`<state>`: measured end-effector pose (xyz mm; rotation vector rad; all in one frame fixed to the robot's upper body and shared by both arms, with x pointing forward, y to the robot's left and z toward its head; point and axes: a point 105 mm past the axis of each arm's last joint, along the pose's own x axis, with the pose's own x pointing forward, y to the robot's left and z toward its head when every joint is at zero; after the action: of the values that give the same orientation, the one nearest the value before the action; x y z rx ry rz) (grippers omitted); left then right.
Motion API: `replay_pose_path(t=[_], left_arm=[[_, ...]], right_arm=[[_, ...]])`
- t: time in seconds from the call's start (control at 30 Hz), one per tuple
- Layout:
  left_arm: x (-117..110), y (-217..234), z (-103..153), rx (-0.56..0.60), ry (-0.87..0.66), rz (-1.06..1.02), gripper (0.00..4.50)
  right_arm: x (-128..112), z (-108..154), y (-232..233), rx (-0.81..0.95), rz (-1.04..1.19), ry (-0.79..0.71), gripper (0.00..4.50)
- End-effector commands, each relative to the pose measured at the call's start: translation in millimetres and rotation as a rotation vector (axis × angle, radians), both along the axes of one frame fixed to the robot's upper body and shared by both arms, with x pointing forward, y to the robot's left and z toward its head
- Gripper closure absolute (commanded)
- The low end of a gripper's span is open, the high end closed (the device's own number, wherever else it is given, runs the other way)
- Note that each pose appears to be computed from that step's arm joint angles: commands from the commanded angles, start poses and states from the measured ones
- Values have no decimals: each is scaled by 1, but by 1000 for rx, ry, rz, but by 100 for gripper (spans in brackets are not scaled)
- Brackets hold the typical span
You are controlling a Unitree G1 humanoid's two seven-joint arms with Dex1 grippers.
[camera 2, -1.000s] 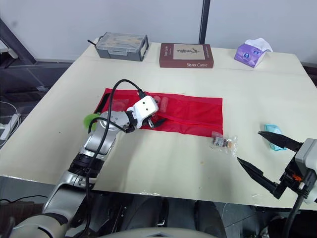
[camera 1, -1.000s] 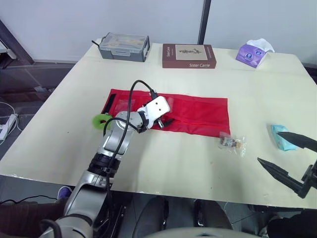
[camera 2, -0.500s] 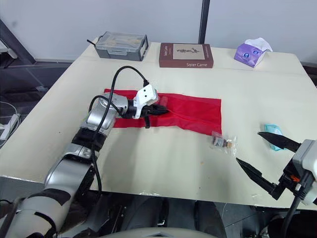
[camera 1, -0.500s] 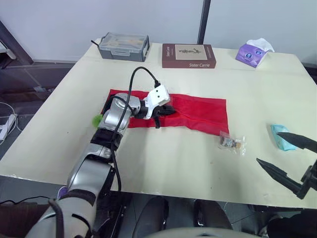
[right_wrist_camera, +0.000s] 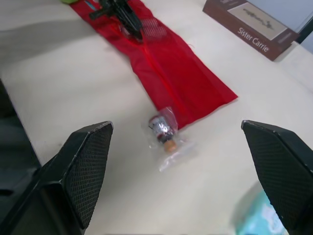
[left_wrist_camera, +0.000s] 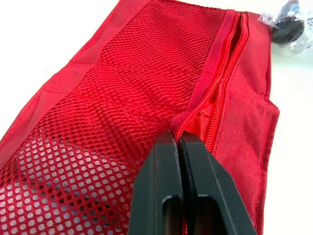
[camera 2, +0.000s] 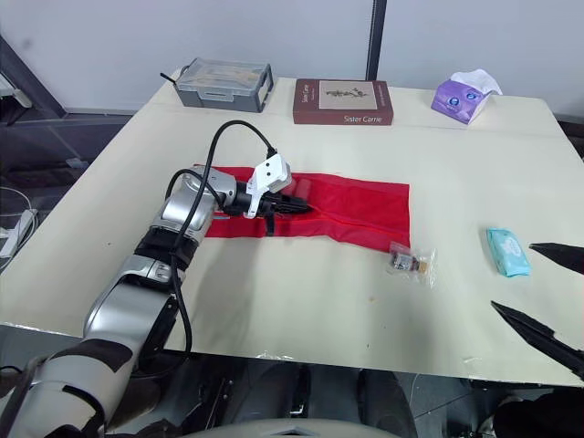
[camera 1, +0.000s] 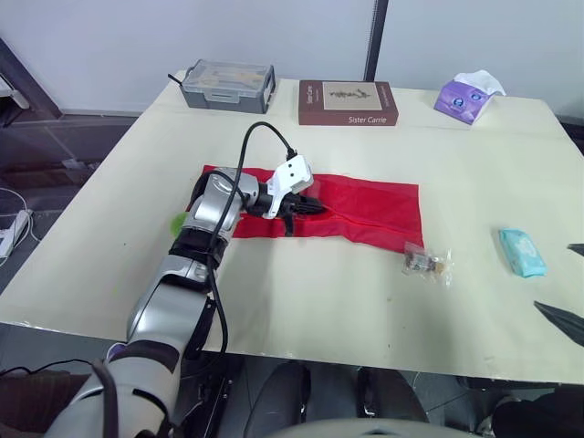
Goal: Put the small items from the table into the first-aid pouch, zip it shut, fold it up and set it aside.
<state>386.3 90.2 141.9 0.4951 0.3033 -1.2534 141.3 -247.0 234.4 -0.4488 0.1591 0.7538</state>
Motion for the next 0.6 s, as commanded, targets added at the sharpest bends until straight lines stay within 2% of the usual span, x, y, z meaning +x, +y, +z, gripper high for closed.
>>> replay_pose_path(t=[0.03, 0.17, 0.33, 0.53, 0.6], left_arm=[[1, -6, 18, -44, -42, -18, 447], [1, -5, 18, -39, -52, -9, 447], [0, -6, 17, -37, -59, -5, 447], [-3, -12, 14, -38, -58, -13, 447], [-4, -14, 14, -42, -56, -17, 447]], right_arm=[[0, 4, -5, -36, 7, -8, 0], [5, -5, -6, -70, 1, 27, 0], [22, -18, -4, -124, -15, 24, 0], [54, -47, 17, -167, 43, 95, 0], [75, -66, 22, -202, 52, 158, 0]])
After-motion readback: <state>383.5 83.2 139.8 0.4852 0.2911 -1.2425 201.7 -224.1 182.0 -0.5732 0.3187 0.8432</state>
